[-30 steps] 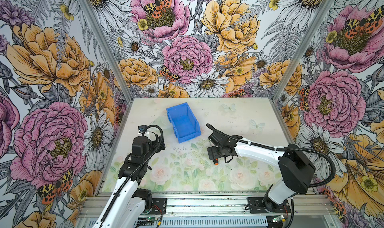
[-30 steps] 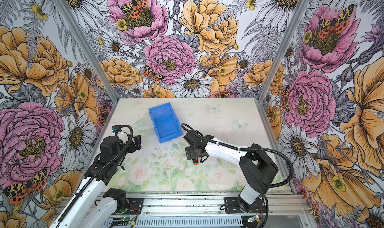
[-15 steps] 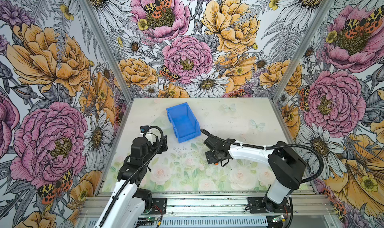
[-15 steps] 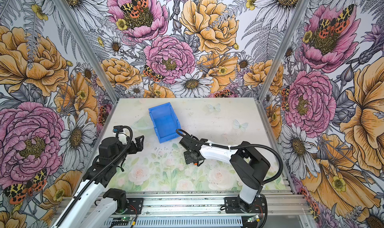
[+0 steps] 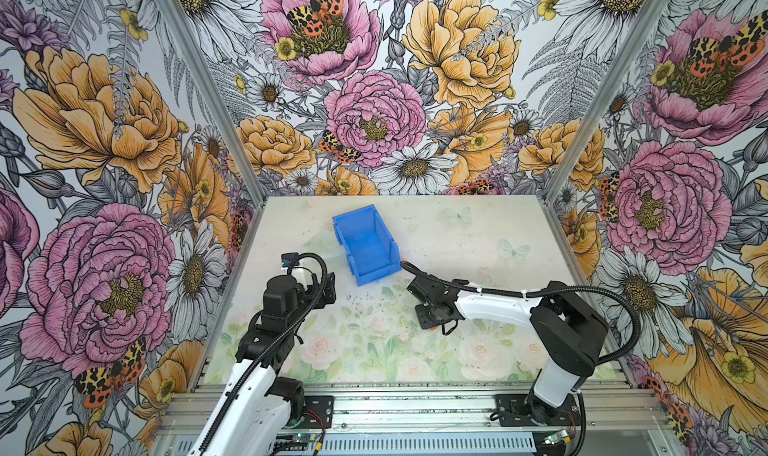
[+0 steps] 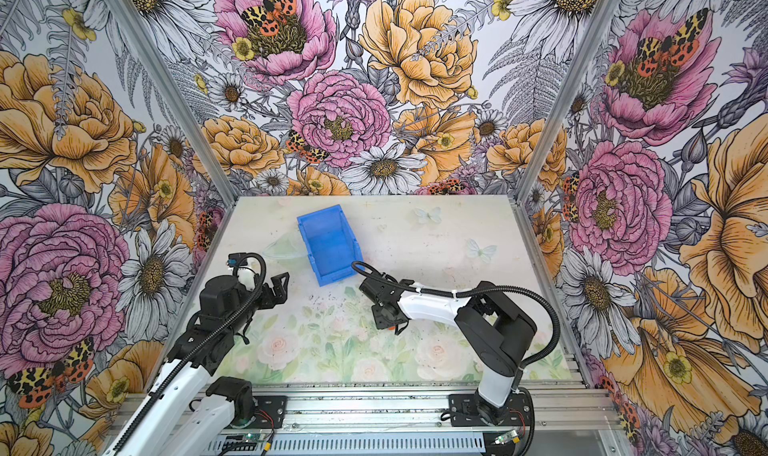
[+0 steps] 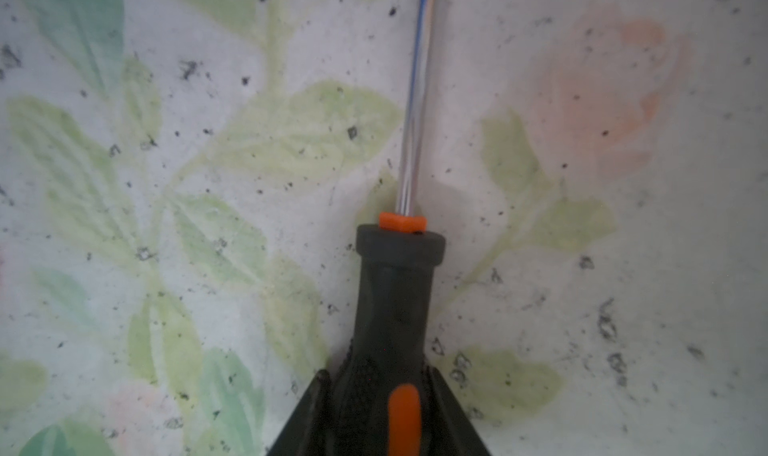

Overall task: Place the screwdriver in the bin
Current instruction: 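Lower the right gripper and close it on the screwdriver handle, then lift the screwdriver with the right gripper and carry it over the blue bin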

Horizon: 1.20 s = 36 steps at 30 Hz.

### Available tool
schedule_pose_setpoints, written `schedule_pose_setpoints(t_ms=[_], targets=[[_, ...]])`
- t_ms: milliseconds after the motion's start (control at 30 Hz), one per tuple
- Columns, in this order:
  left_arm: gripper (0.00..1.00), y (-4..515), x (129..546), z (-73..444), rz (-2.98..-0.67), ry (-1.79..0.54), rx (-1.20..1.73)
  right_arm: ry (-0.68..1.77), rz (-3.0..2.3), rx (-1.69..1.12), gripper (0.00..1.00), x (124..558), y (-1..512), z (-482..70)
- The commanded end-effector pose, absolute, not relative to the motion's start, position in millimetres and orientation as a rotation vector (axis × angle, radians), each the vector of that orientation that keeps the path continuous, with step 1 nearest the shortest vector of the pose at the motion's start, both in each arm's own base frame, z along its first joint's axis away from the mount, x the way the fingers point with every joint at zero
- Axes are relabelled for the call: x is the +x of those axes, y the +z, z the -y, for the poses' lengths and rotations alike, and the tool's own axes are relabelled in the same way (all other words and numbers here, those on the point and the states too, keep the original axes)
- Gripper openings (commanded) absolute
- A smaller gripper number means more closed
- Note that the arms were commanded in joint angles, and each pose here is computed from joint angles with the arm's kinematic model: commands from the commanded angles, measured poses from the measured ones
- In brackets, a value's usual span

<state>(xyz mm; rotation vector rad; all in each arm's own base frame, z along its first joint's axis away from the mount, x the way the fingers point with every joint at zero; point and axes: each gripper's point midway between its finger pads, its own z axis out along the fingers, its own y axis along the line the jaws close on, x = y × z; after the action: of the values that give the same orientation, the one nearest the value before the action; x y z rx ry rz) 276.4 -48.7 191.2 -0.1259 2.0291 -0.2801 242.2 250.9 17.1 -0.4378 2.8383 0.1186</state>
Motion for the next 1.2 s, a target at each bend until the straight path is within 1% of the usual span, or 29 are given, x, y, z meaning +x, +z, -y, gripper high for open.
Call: schedule_pose_setpoints(t_ms=[0,67,233,333,567,767,933,1167], targets=[[0.99,191,278,48,-2.013,-0.284,-0.146,0.086,-2.86,-0.446,0.27,238,7,-244],[0.99,190,278,48,-2.014,-0.283,-0.144,0.092,-2.856,-0.446,0.22,238,9,-244],[0.99,189,280,48,-2.01,-0.281,-0.148,0.139,-2.818,-0.441,0.12,234,27,-240],[0.99,188,281,48,-2.008,-0.286,-0.149,0.153,-2.788,-0.459,0.1,231,41,-236],[0.99,188,282,48,-2.01,-0.281,-0.137,0.171,-2.71,-0.47,0.09,232,80,-231],[0.99,192,286,44,-1.994,-0.263,-0.153,0.137,-2.655,-0.44,0.1,248,116,-234],[0.99,195,286,45,-1.987,-0.26,-0.131,0.122,-2.619,-0.423,0.1,273,146,-253],[0.99,193,285,45,-1.991,-0.254,-0.127,0.166,-2.582,-0.433,0.1,303,181,-290]])
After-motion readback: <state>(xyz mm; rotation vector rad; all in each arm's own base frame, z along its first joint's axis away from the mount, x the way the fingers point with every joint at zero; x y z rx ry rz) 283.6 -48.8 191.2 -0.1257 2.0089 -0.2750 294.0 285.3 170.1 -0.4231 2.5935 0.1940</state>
